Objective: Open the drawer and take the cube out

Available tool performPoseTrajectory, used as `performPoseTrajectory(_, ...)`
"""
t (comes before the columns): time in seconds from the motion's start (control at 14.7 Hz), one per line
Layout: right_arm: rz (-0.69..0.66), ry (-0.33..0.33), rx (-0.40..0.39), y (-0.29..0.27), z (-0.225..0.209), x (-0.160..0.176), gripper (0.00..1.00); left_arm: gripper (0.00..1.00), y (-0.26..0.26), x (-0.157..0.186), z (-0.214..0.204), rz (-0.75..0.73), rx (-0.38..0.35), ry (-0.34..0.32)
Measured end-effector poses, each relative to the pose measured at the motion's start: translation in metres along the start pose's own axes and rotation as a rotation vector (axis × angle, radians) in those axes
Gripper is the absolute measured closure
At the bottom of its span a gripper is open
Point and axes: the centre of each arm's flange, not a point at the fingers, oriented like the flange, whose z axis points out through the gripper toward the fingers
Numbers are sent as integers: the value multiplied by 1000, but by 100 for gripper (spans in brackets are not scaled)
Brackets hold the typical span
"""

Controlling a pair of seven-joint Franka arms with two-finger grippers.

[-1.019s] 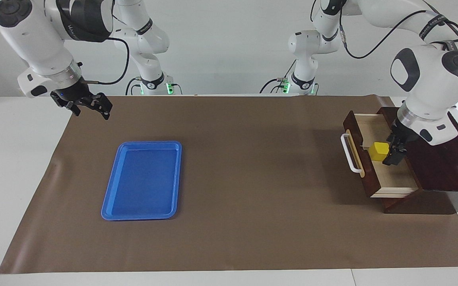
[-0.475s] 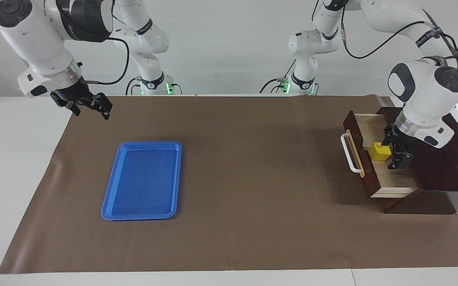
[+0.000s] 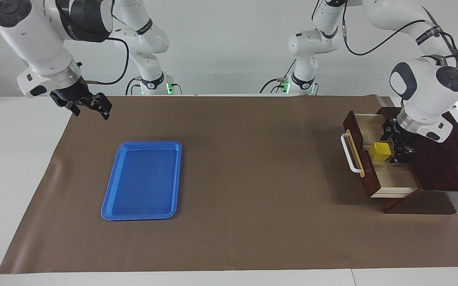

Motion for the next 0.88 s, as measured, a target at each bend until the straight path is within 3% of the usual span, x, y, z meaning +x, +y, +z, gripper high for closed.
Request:
performPoseTrajectory(0.34,-62,12,2,-2,-5,-1,0,0,-5,-5,18,-33,-1,0)
performPoseTrajectory(0.54,-64,55,6,0,-10,2,0,0,-7,-4,22,-34,5,5)
performPoseTrajectory(0.88,104,71,14,9,-11,5,0,0,-7,-3,19,-36,-9,7)
